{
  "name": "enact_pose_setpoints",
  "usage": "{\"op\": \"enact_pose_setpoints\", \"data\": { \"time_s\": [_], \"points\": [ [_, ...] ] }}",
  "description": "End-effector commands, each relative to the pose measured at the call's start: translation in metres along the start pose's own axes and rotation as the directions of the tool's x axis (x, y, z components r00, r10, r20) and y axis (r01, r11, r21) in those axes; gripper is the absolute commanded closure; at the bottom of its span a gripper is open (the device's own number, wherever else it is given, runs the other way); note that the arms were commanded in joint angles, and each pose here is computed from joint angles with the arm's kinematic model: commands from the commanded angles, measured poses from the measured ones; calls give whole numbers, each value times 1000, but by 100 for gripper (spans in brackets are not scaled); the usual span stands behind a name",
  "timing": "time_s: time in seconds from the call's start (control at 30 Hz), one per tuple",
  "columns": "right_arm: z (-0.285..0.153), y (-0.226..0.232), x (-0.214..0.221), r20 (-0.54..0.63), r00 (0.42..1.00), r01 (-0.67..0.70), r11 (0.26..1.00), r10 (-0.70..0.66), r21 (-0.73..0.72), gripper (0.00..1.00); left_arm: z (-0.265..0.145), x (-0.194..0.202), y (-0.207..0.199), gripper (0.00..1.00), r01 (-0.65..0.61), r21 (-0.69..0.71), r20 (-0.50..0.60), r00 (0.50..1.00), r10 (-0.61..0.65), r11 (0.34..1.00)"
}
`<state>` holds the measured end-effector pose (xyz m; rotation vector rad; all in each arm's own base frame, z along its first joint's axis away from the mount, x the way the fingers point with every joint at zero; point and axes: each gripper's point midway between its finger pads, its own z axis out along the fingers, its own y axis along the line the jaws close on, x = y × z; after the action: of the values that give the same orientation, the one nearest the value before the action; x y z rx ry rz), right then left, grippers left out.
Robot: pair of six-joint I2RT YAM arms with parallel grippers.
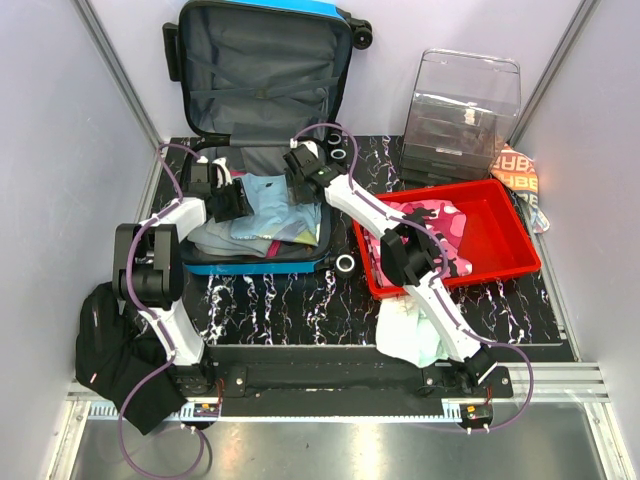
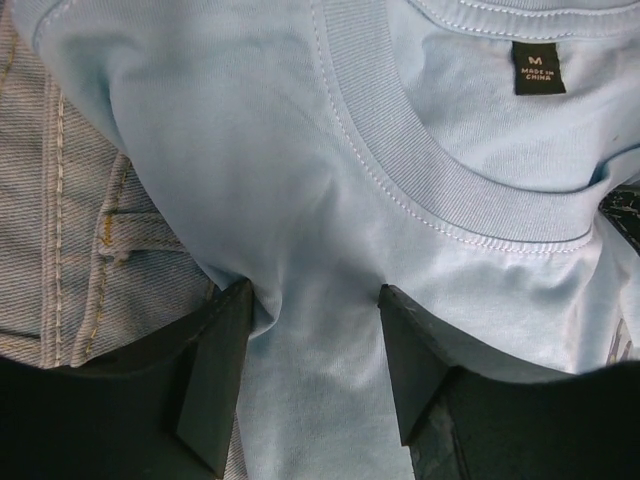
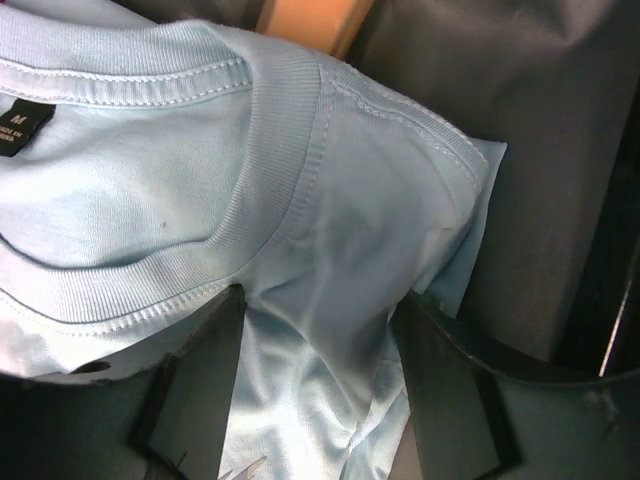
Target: Open, take out, and arrange the luggage
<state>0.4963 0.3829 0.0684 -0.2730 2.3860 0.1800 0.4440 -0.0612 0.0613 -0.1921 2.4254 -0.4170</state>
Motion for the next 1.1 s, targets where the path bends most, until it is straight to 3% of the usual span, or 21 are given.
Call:
{"op": "enact_pose_setpoints", "data": {
  "time_s": [0.0,0.17,0.4,0.73,1.07],
  "points": [
    [0,-30,22,-86,995,68,991,-58,119,34,6,-14,-13,43,0,44,35,999,-2,999],
    [-35,-40,-1,41,983,159,935,-181,318,27,4,-14,-14,43,-3,50,39,999,1,999],
    [-52,-53,-1,224,973,-20,937,-62,349,25,-2,-22,-20,43,22,72,102,994,-29,997],
    [-65,-31,-22,244,964,15,938,-106,347,29,-3,-19,-22,43,31,88,111,993,-40,996],
    [-43,-36,23,148,987,7,938,-62,347,40,-4,-24,-27,44,25,110,120,992,-38,994]
  ]
}}
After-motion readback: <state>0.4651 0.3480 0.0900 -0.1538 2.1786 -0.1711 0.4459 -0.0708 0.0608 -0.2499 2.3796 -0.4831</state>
